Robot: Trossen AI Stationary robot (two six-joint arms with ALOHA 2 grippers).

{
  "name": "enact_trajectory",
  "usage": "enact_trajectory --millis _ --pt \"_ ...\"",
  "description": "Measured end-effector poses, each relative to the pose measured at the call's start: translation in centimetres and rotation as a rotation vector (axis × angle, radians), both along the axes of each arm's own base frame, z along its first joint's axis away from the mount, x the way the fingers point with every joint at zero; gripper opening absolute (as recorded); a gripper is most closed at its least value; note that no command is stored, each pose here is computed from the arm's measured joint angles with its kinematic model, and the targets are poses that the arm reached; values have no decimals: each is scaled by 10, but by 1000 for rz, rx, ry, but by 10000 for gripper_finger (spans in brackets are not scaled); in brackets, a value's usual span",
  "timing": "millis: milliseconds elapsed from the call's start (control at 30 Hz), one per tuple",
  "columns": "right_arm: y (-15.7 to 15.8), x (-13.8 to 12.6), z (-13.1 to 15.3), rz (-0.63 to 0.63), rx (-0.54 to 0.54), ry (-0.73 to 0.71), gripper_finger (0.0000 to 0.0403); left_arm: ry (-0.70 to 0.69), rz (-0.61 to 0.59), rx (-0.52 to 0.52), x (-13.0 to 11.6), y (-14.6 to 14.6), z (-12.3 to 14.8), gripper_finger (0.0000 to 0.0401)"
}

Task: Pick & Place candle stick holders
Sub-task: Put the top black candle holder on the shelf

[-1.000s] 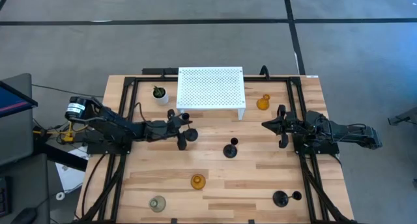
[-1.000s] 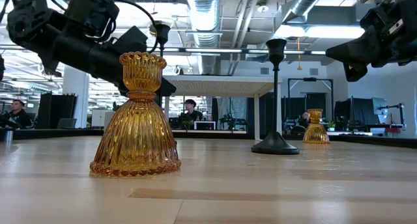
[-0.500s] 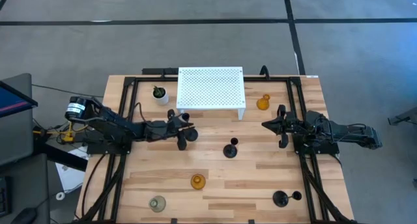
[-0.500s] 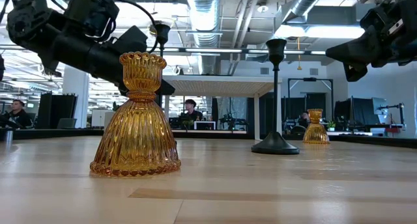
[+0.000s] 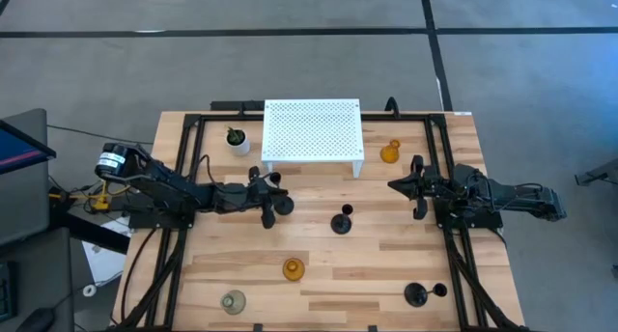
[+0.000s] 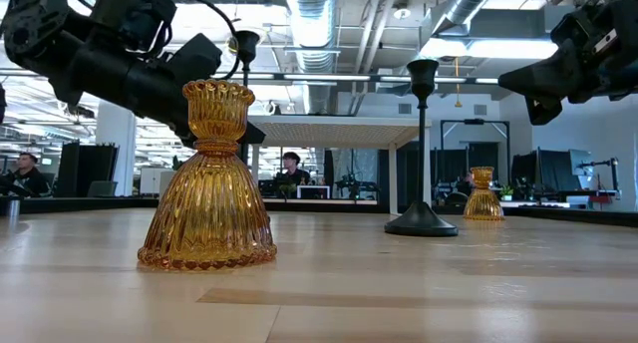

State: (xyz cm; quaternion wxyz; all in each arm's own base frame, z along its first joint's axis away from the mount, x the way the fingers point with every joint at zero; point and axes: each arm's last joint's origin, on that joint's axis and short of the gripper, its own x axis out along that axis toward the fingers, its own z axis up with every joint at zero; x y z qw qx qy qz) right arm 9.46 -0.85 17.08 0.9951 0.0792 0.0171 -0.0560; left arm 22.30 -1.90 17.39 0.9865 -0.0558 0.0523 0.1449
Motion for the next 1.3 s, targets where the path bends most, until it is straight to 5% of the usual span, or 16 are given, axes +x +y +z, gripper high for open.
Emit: enact_trajectory --millis 500,867,1300 --pt "0 0 0 0 0 0 0 3 6 -20 -23 3 68 13" --pt "0 0 0 0 0 2 0 12 4 126 -18 6 143 14" --pt "0 0 0 0 0 3 0 -50 311 285 -29 69 200 23"
